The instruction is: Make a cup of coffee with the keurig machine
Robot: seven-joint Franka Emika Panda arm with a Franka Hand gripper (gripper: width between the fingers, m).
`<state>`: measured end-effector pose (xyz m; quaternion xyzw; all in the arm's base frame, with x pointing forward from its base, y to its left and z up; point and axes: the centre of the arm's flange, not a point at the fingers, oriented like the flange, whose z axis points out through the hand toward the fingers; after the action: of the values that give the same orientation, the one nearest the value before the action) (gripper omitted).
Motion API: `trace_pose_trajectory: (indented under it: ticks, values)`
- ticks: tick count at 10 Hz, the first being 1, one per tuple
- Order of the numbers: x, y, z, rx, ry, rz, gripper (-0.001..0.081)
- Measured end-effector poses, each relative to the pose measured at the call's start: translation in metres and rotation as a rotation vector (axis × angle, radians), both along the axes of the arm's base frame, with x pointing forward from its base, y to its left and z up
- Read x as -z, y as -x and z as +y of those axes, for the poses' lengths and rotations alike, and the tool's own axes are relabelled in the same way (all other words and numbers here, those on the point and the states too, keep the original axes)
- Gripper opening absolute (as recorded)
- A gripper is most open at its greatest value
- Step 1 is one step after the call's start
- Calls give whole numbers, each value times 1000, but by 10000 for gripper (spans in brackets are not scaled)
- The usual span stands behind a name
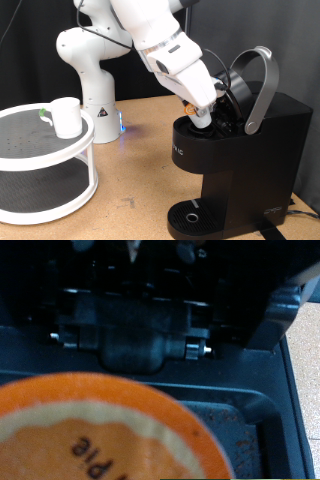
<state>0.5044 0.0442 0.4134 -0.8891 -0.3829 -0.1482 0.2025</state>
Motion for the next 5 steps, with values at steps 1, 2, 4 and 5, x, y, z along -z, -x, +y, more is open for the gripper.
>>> trace_pose_trajectory:
  ticks: [1, 2, 4, 5]
  values:
    - [3, 0, 0, -1, 5, 4, 432]
    - [5, 0, 1, 1, 14, 13, 432]
    - [11, -1, 3, 10, 37, 31, 432]
    - [12, -2, 5, 15, 46, 31, 432]
